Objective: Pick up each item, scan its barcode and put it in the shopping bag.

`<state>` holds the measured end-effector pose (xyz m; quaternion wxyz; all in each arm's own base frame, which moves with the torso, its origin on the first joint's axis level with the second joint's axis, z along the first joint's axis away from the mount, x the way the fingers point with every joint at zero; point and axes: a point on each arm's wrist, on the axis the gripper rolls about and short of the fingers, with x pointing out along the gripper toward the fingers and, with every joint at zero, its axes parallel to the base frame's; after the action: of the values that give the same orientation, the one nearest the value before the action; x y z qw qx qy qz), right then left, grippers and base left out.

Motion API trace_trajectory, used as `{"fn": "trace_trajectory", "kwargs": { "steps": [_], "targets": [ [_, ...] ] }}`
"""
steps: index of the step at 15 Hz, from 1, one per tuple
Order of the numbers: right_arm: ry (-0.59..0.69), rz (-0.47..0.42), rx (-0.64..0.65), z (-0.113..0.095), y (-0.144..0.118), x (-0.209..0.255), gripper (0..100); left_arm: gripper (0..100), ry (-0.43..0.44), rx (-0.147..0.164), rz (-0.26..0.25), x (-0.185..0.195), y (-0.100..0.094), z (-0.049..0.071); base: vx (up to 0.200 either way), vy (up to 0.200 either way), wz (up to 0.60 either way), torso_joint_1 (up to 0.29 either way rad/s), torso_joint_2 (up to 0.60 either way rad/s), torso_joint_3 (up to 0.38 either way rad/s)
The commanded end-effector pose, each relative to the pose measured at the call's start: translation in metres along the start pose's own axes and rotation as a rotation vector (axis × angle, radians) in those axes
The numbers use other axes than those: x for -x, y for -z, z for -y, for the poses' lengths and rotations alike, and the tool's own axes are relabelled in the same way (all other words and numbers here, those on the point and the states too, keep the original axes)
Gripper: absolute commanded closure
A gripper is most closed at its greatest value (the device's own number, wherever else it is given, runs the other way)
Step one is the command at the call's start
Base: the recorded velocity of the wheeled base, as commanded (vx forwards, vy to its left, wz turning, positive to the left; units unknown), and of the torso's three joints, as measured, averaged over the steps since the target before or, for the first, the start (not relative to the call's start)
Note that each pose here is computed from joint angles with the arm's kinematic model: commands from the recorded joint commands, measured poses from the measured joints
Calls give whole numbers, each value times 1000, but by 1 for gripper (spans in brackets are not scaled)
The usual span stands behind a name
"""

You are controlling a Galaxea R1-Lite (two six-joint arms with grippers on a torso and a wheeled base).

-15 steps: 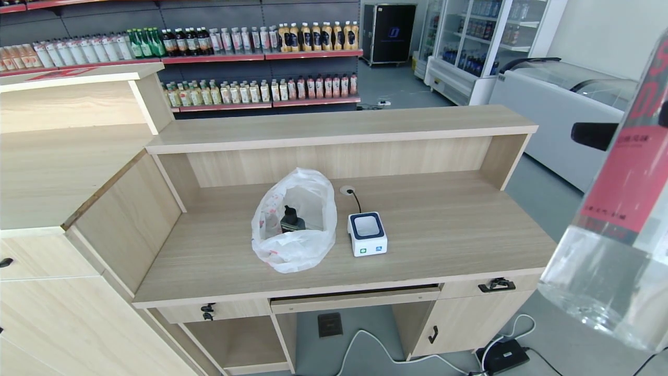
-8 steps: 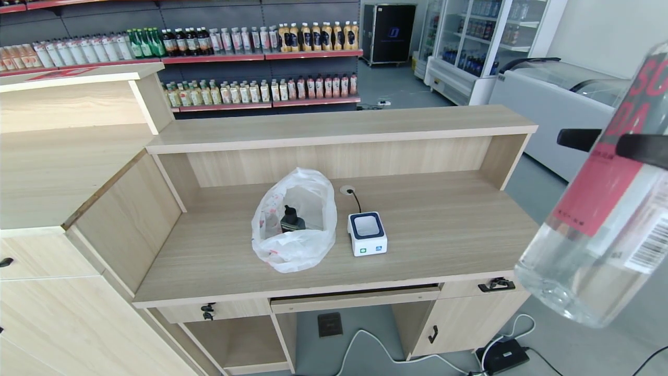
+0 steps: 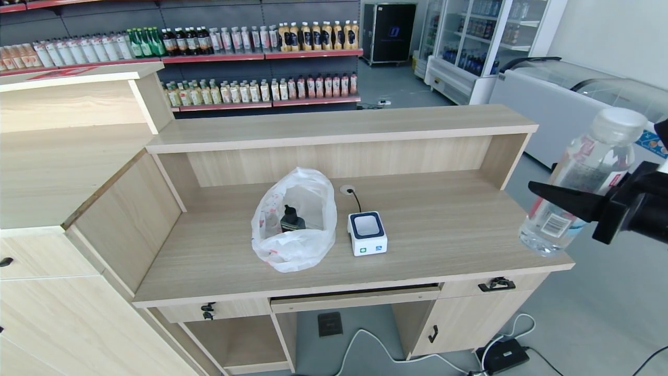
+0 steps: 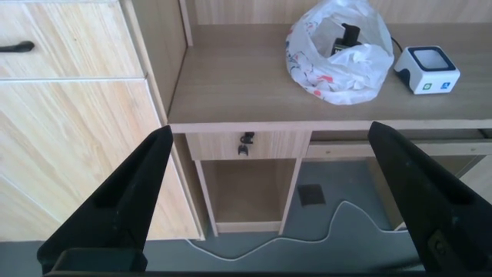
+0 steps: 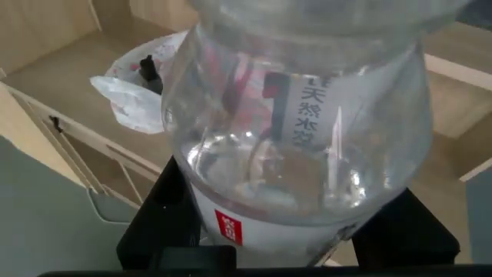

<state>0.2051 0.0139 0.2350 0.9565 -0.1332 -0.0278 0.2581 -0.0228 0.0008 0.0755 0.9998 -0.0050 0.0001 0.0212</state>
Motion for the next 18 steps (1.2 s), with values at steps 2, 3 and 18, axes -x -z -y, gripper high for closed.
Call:
{"fn": "trace_trajectory", "kwargs": {
  "steps": [2,3,18],
  "targets": [
    [143,-81,61,31,44,-4,100,0,-1,1,0,0,0,0,0,0,0,0,0,0],
    [192,-87,117,41,49,1,100,0,-1,1,0,0,0,0,0,0,0,0,0,0],
    [461,-220,290,95,85,11,100,0,-1,1,0,0,0,0,0,0,400,4,3,2]
  ]
}}
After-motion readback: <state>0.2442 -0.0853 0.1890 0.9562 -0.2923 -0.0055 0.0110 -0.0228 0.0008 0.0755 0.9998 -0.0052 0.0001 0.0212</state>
